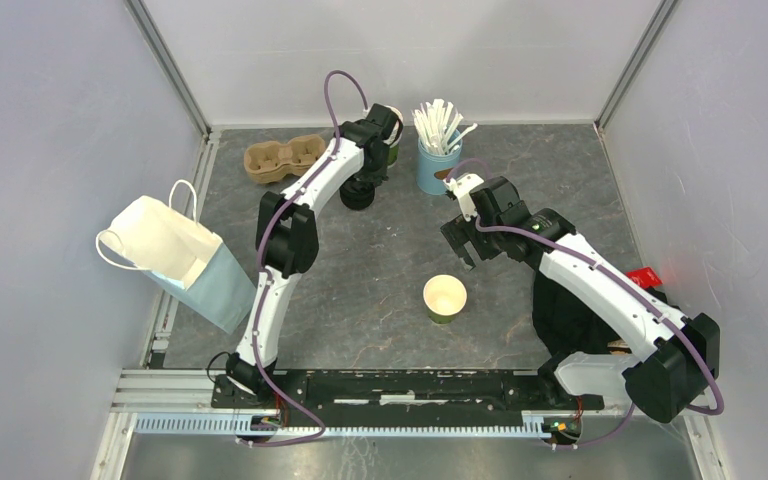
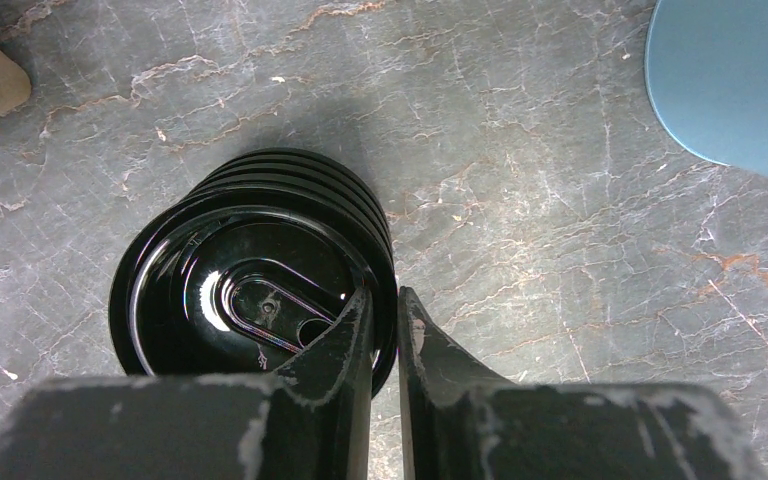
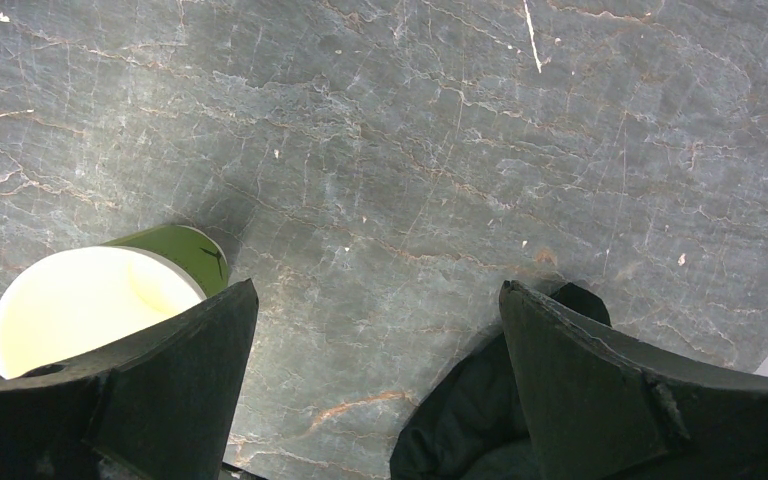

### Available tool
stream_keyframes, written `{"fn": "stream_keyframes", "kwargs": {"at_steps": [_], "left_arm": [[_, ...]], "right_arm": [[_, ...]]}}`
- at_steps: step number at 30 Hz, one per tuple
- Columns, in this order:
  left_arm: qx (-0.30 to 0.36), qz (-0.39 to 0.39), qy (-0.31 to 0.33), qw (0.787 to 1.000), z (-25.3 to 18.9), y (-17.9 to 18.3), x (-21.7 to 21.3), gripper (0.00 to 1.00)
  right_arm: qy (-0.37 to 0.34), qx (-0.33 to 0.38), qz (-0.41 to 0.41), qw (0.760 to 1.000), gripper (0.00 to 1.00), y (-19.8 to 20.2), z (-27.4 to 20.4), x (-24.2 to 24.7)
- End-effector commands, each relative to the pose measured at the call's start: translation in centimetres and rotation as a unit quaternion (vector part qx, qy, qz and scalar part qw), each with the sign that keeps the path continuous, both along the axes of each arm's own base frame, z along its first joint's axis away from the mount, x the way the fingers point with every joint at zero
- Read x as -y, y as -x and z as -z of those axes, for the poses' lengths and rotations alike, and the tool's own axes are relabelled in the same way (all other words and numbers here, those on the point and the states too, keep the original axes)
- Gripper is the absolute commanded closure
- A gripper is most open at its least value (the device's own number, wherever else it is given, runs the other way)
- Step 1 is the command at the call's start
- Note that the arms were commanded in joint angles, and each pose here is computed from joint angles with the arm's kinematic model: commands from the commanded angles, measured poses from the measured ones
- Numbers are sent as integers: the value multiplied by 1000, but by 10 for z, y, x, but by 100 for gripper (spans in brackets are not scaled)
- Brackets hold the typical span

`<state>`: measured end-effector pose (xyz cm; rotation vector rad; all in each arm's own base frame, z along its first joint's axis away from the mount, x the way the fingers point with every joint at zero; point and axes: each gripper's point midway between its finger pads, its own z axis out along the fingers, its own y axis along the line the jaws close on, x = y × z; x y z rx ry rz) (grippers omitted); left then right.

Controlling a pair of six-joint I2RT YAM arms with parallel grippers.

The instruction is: Pack the takeout coffee

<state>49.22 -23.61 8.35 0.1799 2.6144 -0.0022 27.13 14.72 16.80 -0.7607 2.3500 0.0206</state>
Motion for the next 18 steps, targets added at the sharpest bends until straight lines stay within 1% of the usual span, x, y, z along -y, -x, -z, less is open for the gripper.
{"fn": "stream_keyframes", "kwargs": {"at_steps": [1,3,9,18], "left_arm": [[24,14,3,1000,-20,-9,0,86],[33,11,8,999,-30,-9,0,87],[67,-1,32,997,-65,-13,-4,87],[74,-11,62,995,-73,-15,-8,88]], "right_arm": [[-8,15,-2,1000,2,-5,-5,-4],[-8,16,-2,1000,2,-5,-5,-4],[-7,15,-1,1000,2,-6,-5,-5],[-9,15,-2,1000,2,-6,-5,-5]]}}
